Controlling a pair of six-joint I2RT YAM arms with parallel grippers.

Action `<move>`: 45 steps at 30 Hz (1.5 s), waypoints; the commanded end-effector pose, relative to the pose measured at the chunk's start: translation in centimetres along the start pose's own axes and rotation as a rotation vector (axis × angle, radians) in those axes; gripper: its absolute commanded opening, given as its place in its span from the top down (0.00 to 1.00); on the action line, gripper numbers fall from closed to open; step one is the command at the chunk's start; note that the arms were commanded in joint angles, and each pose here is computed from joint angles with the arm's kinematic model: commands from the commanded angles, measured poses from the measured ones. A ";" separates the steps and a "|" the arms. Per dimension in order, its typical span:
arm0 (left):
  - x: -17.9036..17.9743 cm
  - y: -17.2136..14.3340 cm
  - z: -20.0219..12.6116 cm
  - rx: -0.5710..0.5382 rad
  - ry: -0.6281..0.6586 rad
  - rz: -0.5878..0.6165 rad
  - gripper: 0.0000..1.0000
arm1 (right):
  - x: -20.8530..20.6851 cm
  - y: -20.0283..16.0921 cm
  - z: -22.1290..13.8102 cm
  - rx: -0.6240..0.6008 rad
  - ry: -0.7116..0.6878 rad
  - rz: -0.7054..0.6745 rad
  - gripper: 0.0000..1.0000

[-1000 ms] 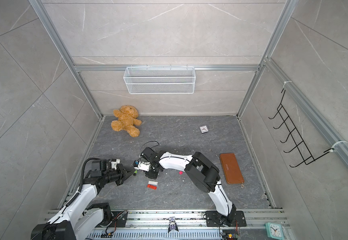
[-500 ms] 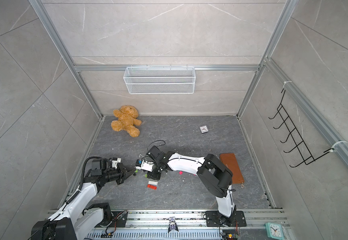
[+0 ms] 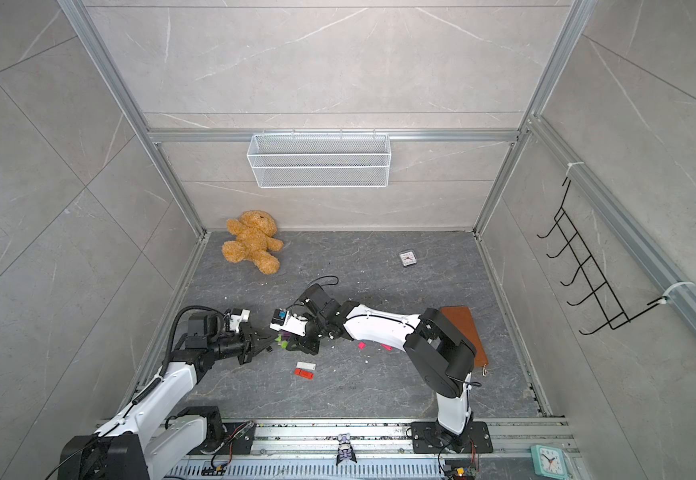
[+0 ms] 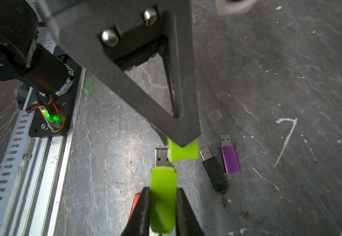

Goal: Close the usb drive cover
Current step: Close the cover of the USB drive.

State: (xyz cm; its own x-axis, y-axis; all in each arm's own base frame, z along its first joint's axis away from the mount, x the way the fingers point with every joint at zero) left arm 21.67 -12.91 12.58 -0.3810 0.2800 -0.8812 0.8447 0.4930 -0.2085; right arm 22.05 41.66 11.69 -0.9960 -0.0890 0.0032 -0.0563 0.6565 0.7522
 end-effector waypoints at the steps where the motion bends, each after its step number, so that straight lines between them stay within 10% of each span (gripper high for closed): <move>1: -1.8 0.0 -0.1 0.017 -0.042 0.072 1.00 | 0.0 0.8 -1.0 -0.040 0.000 0.003 0.84; 45: -1.6 -1.4 1.3 0.079 -0.016 0.098 1.00 | 0.0 2.9 -2.6 -0.151 0.036 -0.132 0.87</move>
State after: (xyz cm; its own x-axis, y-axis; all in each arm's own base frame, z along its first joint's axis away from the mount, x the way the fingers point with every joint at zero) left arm 21.33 -14.34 12.52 -0.3457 0.3063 -0.8869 0.8779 0.4393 -0.1905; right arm 22.91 40.46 11.94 -0.9947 -0.1025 0.0128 -0.0544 0.6249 0.7788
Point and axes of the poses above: each gripper's point midway between its finger pads, its own z axis out along the fingers, its own x axis along the line the jaws close on, y = z × x, the point moved 2 cm from there along -z, back along the fingers, and after that the axes turned 10 degrees about -z, right-handed, at the moved point
